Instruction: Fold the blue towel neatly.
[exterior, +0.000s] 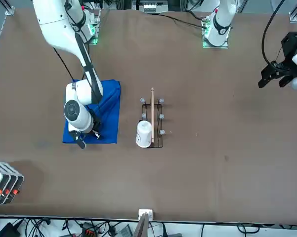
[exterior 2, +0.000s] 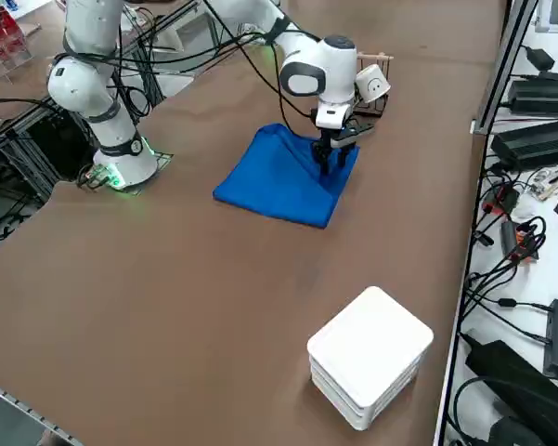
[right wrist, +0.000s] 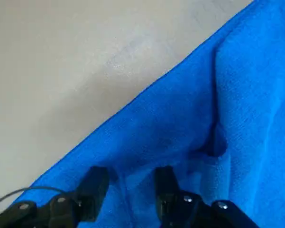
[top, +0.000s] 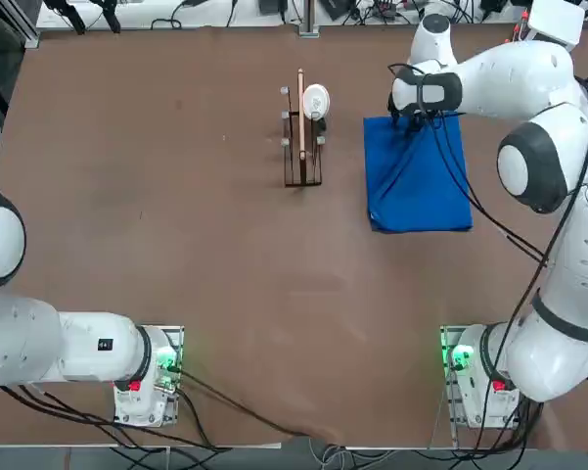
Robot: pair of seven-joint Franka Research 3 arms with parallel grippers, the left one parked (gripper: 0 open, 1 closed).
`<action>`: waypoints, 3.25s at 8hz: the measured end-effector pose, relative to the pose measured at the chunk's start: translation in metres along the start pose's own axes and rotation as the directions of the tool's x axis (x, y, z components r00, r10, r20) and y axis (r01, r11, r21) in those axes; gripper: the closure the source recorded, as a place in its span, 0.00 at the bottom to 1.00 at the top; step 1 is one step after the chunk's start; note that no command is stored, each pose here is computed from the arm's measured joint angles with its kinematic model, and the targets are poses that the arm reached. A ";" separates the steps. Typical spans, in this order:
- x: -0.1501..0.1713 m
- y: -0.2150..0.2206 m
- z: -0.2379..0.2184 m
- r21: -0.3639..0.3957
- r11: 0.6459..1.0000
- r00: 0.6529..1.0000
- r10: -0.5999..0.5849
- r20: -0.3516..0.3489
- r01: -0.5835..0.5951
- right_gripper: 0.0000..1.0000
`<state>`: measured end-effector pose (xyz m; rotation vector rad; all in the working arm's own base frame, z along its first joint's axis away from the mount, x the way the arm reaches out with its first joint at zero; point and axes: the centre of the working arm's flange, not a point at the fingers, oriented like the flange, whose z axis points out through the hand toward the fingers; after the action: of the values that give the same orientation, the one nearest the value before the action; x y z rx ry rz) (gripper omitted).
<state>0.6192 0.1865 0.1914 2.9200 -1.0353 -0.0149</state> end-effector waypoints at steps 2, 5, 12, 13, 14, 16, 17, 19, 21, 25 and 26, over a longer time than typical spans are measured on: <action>-0.001 0.000 0.001 0.000 1.000 1.000 -0.001 0.001 0.001 0.43; -0.001 -0.001 0.000 0.003 1.000 1.000 -0.002 -0.001 0.002 0.52; -0.002 -0.003 -0.003 0.008 1.000 1.000 -0.003 -0.001 0.003 0.98; -0.002 -0.003 -0.004 0.007 1.000 1.000 -0.003 0.000 0.003 0.98; -0.002 -0.003 -0.006 0.006 1.000 1.000 -0.003 0.002 0.003 0.98; -0.002 -0.004 -0.016 0.018 1.000 1.000 -0.004 -0.002 0.004 0.98; -0.002 -0.006 -0.022 0.027 1.000 1.000 -0.006 -0.006 0.006 0.98; -0.008 -0.018 -0.038 0.057 0.998 1.000 -0.022 -0.016 0.022 0.98; -0.017 -0.032 -0.049 0.084 0.995 0.999 -0.044 -0.019 0.045 0.98; -0.033 -0.061 -0.071 0.141 0.986 0.996 -0.084 -0.031 0.087 0.98; -0.036 -0.070 -0.074 0.153 0.983 0.995 -0.093 -0.035 0.098 0.98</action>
<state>0.6368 0.2664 0.2619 3.0964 -0.9314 0.1070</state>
